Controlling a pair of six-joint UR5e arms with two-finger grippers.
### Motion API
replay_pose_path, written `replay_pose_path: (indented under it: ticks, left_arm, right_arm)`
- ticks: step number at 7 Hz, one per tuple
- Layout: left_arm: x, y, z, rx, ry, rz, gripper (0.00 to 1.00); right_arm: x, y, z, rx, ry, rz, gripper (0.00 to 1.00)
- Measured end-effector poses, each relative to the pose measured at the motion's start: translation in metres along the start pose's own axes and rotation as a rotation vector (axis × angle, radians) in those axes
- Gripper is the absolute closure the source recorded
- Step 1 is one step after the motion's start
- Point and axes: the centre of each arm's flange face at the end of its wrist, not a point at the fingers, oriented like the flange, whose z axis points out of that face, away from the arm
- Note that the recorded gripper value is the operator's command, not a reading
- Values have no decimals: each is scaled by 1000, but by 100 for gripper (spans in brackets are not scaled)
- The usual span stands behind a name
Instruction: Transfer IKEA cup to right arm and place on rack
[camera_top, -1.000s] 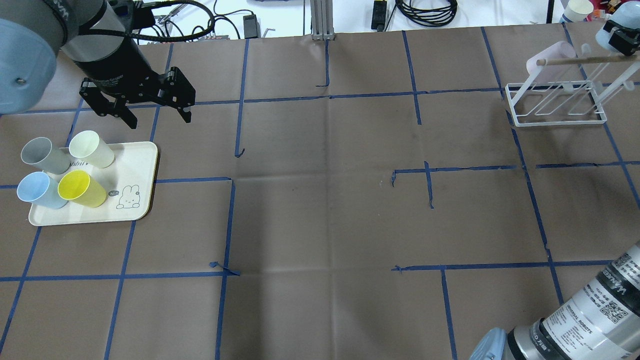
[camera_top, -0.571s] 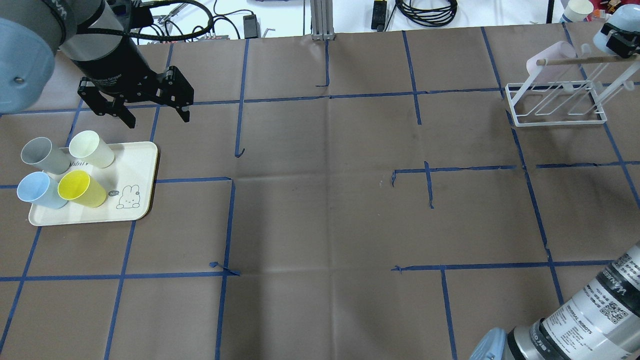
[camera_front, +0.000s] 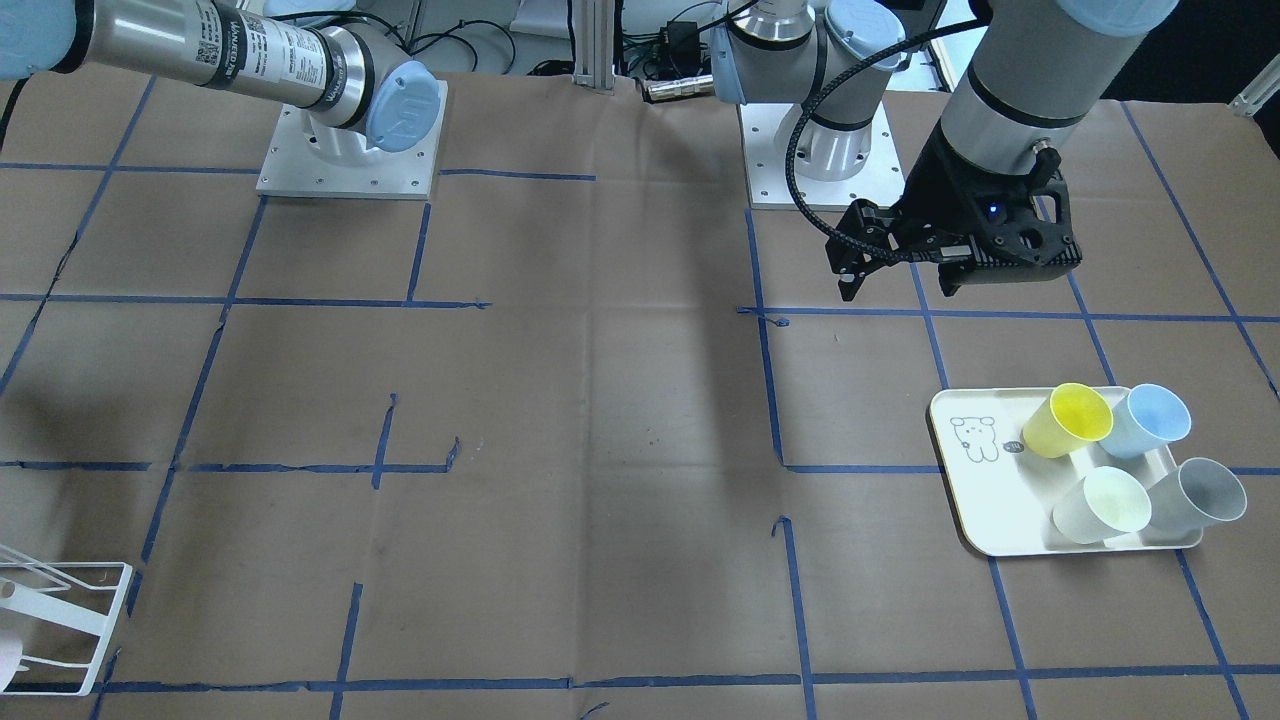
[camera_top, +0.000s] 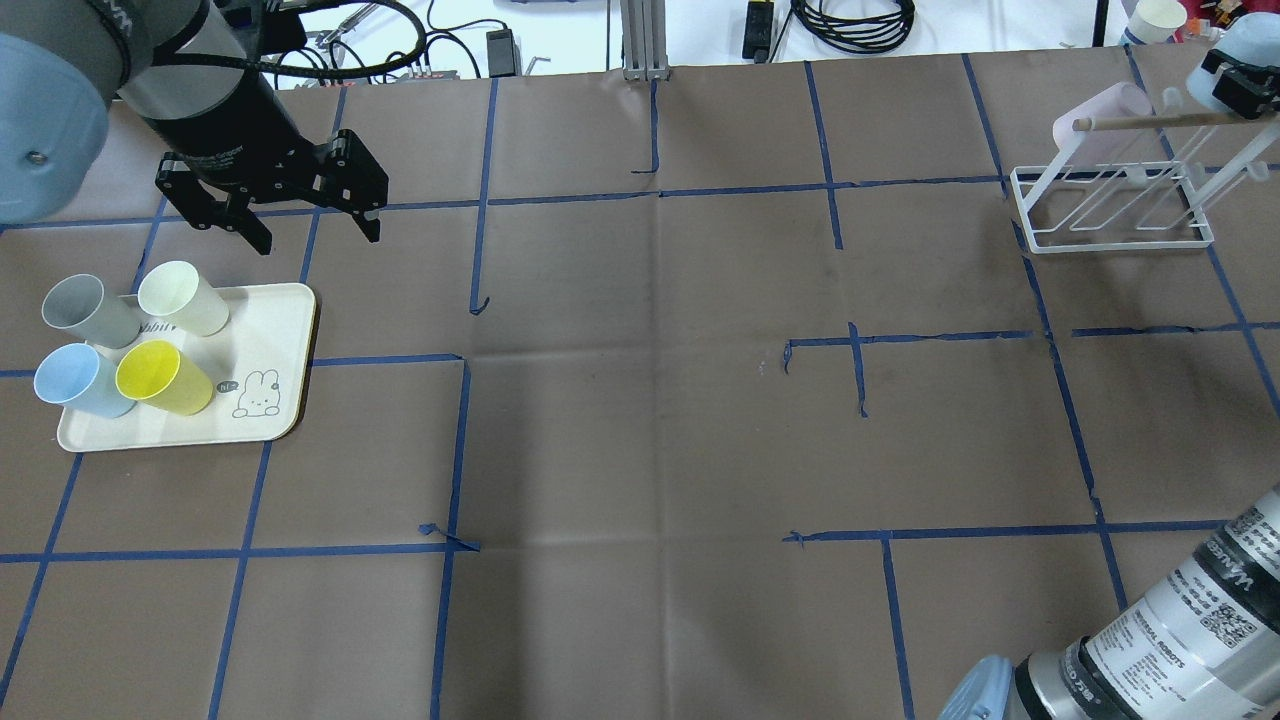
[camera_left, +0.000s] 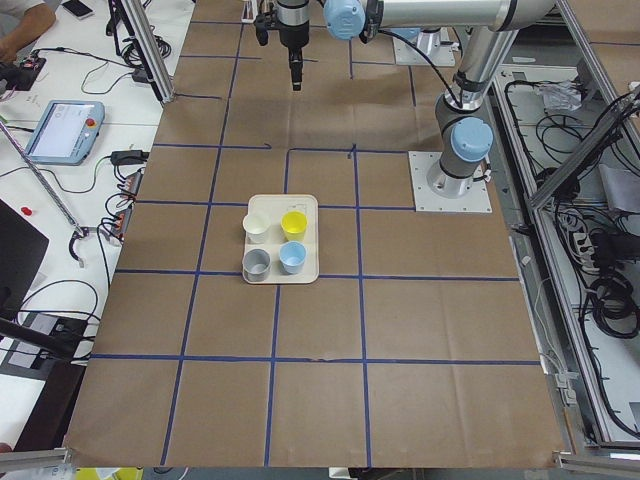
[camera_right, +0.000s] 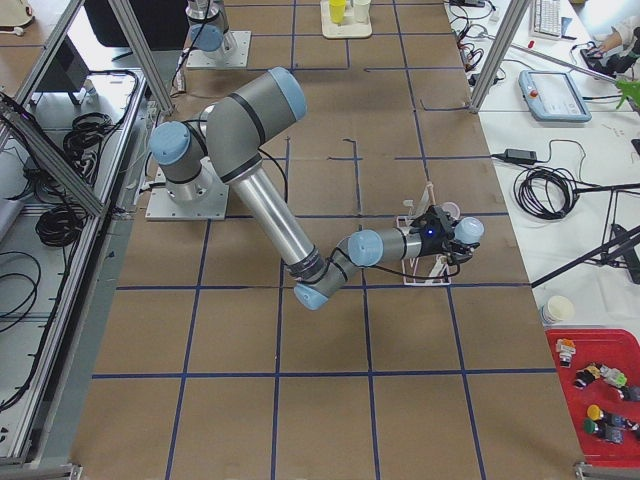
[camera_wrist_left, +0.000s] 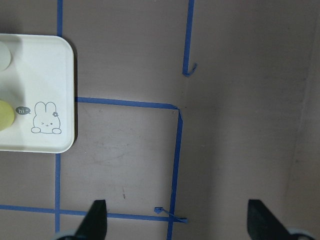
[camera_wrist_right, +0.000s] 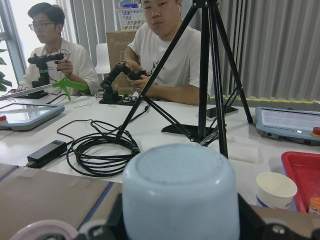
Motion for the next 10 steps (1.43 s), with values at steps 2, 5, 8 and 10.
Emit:
replay_pose_path:
  ticks: [2,5,8,10]
  left_arm:
    - [1,0,0,0,0,1,1]
    - [1,0,0,0,1,1,1]
    - [1,0,0,0,0,1,1]
    - [1,0,0,-1,1,3,1]
  right_arm:
    - [-2,4,0,-5,-3,11,1]
    - [-2,4,0,-6,-4,15,1]
    - [-2,3,0,-6,-1,14,1]
    - [-2,-6,-4,-5,6,9,0]
